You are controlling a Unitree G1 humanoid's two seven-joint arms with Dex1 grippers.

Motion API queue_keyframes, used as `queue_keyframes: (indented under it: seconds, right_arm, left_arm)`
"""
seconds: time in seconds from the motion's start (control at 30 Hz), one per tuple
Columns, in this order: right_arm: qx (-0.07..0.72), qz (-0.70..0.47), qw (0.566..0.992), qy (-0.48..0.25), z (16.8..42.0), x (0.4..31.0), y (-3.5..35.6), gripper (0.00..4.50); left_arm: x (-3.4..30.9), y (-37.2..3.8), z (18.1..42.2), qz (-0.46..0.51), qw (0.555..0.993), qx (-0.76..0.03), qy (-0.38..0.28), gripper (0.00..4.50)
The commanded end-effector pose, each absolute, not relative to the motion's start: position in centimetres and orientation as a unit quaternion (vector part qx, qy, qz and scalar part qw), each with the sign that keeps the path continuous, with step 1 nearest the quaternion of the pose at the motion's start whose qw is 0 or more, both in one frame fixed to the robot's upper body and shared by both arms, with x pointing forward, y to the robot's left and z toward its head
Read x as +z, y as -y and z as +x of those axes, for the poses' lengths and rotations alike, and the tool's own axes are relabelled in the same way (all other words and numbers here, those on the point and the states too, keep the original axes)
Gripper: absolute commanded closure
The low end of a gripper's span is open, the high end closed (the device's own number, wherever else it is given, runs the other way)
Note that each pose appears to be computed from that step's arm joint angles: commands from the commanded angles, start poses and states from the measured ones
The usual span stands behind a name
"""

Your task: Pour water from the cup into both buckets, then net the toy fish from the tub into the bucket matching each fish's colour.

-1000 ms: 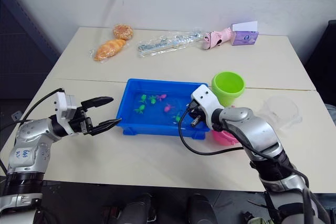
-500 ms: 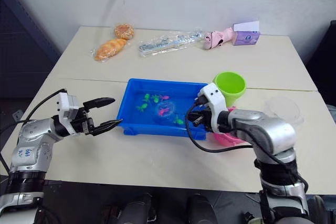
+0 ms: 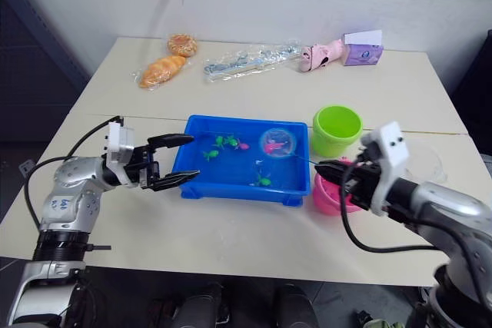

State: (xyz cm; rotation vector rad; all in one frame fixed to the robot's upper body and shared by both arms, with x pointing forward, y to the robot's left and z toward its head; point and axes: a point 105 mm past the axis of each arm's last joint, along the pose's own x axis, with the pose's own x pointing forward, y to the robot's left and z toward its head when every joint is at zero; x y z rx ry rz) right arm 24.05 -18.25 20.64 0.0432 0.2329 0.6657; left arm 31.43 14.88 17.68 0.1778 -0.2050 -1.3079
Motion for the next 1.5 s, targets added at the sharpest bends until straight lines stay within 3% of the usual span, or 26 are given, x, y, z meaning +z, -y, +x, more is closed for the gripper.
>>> queue_keyframes:
  seconds: [0.03,0.3,0.63,0.9,1.13,1.3,1.4,1.5]
  right_arm:
    - [0.306,-0.012,0.949,-0.072,21.6,22.1,19.6,4.5]
    - [0.193,-0.097,0.975,-0.06,17.5,21.9,24.6,4.5]
    - [0.137,-0.266,0.952,-0.063,16.2,18.2,27.2,4.5]
    - [0.125,-0.475,0.871,0.024,16.7,17.3,27.5,4.5]
    - [0.121,-0.625,0.766,0.091,17.8,16.8,27.9,4.5]
    - [0.166,-0.728,0.658,0.094,18.3,15.5,27.1,4.5]
    - [0.155,-0.757,0.627,0.102,18.1,15.5,27.5,4.5]
    - [0.142,-0.759,0.628,0.103,18.0,15.5,27.8,4.5]
  left_arm:
    - [18.5,-13.1,31.2,0.077,0.756,-0.64,0.114,0.03]
    - [19.0,-9.4,31.0,0.053,0.705,-0.696,0.123,0.03]
    - [18.0,-8.4,31.1,0.044,0.69,-0.714,0.109,0.03]
    - [18.0,-8.1,30.9,0.05,0.689,-0.716,0.104,0.03]
    - [18.3,-8.3,31.0,0.057,0.69,-0.714,0.1,0.03]
    - [18.5,-8.5,31.4,0.066,0.699,-0.704,0.106,0.03]
    - [18.5,-8.6,31.5,0.07,0.701,-0.702,0.106,0.03]
    - [18.6,-8.8,31.6,0.071,0.705,-0.698,0.107,0.03]
